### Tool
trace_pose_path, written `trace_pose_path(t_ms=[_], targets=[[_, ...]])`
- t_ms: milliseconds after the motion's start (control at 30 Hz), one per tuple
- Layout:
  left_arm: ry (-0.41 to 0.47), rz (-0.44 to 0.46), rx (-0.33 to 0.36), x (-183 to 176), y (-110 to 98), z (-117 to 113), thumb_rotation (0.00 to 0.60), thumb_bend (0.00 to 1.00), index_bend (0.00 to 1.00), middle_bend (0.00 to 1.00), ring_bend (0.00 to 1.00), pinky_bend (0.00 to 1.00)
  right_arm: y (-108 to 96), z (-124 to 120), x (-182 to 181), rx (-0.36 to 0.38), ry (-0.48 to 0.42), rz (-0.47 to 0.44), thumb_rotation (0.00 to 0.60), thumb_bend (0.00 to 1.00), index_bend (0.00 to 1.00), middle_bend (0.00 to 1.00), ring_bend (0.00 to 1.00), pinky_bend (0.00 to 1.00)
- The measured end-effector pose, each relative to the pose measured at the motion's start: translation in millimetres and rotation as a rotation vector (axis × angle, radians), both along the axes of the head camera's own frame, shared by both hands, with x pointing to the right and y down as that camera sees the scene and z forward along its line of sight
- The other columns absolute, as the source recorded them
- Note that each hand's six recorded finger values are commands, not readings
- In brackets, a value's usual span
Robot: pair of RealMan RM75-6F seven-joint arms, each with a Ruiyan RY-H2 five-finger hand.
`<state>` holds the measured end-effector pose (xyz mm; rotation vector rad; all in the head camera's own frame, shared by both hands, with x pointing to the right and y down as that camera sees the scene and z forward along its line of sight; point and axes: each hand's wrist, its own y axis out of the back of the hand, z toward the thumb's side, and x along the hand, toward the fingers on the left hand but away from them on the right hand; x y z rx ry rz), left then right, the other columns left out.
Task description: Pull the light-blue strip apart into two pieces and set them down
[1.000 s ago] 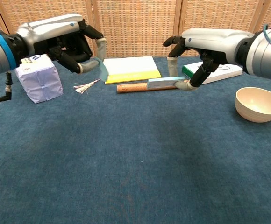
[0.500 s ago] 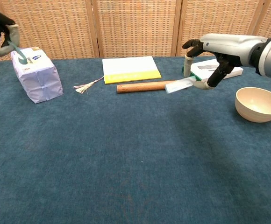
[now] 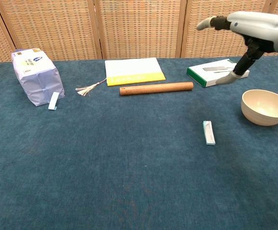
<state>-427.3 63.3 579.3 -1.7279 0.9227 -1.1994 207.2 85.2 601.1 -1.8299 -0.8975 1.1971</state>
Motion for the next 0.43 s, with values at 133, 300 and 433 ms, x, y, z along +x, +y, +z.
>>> trace_pose_path(t_ms=[133, 300, 433], targets=[[0.004, -0.059, 0.049, -24, 23, -16, 0.600, 0.00, 0.00, 0.00, 0.00, 0.14, 10, -14, 33, 0.092, -0.020, 0.000, 0.600, 0.00, 0.00, 0.00, 0.00, 0.00], [-0.005, -0.165, 0.073, -58, 66, -30, 0.600, 0.00, 0.00, 0.00, 0.00, 0.12, 28, -19, 93, 0.153, -0.043, 0.068, 0.600, 0.00, 0.00, 0.00, 0.00, 0.00], [-0.017, -0.256, 0.075, -80, 105, -34, 0.600, 0.00, 0.00, 0.00, 0.00, 0.11, 49, -24, 152, 0.213, -0.027, 0.122, 0.600, 0.00, 0.00, 0.00, 0.00, 0.00]])
